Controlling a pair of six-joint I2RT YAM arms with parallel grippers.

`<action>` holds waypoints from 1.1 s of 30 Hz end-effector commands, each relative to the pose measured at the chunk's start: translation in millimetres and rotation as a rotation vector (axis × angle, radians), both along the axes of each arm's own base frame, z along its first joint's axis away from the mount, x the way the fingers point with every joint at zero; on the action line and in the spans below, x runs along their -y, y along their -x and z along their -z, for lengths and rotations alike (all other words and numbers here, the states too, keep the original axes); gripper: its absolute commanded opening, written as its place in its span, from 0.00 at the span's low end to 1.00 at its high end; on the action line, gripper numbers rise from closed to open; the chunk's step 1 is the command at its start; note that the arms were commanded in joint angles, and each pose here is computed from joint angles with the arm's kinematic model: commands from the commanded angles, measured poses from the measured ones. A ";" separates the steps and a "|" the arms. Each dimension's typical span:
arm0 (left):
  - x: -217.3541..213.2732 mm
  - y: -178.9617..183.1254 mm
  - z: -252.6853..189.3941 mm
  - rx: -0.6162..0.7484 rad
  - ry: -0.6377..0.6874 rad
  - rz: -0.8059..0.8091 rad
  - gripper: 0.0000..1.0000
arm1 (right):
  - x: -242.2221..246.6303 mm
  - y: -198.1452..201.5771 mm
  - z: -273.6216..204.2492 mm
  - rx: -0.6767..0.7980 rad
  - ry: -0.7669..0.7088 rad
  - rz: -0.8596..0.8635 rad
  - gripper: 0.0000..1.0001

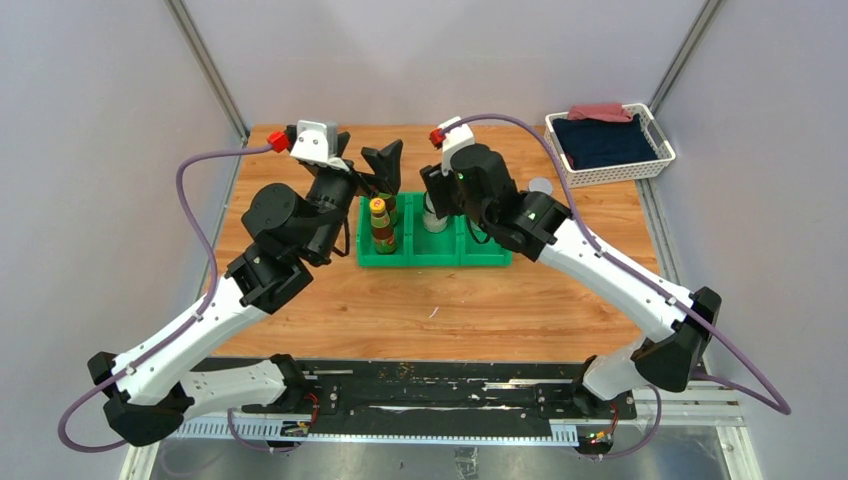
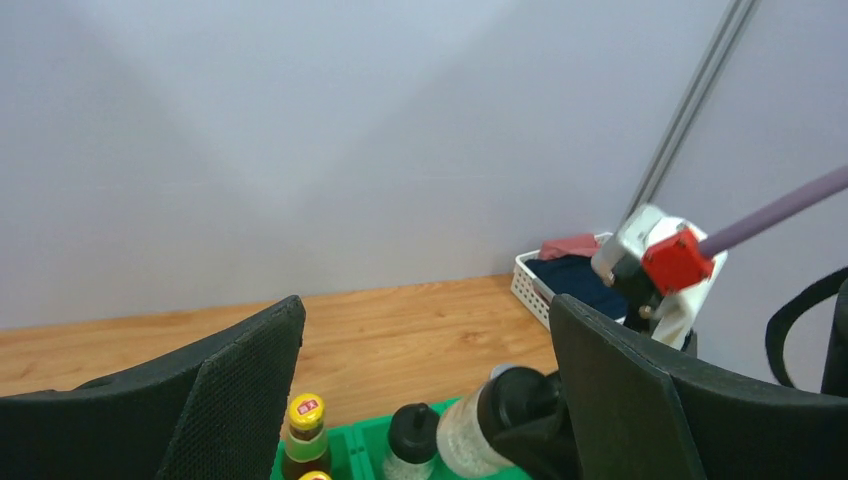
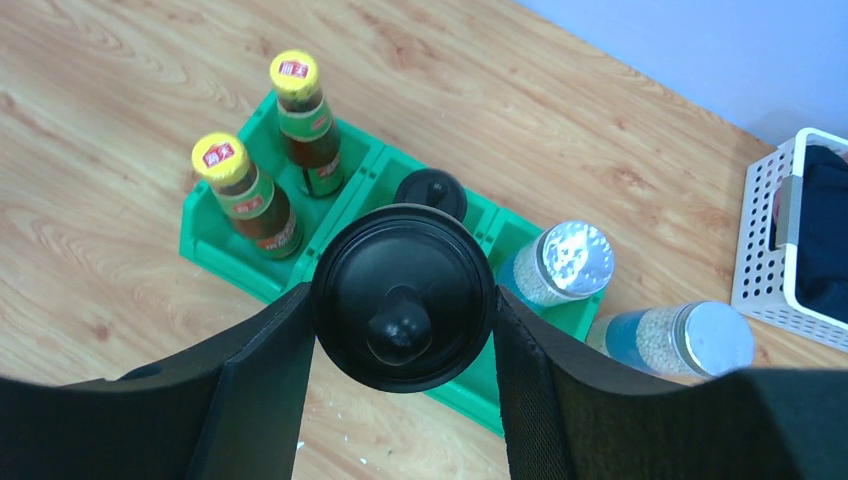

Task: Organize the condiment bottles
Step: Place the bottle in the storage box.

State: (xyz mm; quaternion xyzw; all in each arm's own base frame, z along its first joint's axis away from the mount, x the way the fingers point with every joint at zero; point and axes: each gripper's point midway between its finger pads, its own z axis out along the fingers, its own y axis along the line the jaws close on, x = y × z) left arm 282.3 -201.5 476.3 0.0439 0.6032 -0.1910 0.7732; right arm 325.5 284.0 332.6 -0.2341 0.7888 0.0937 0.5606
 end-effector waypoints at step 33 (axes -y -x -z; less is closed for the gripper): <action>-0.9 7.0 -5.7 0.046 0.010 0.017 0.94 | -24.9 -10.2 96.9 -0.107 -0.011 0.067 0.00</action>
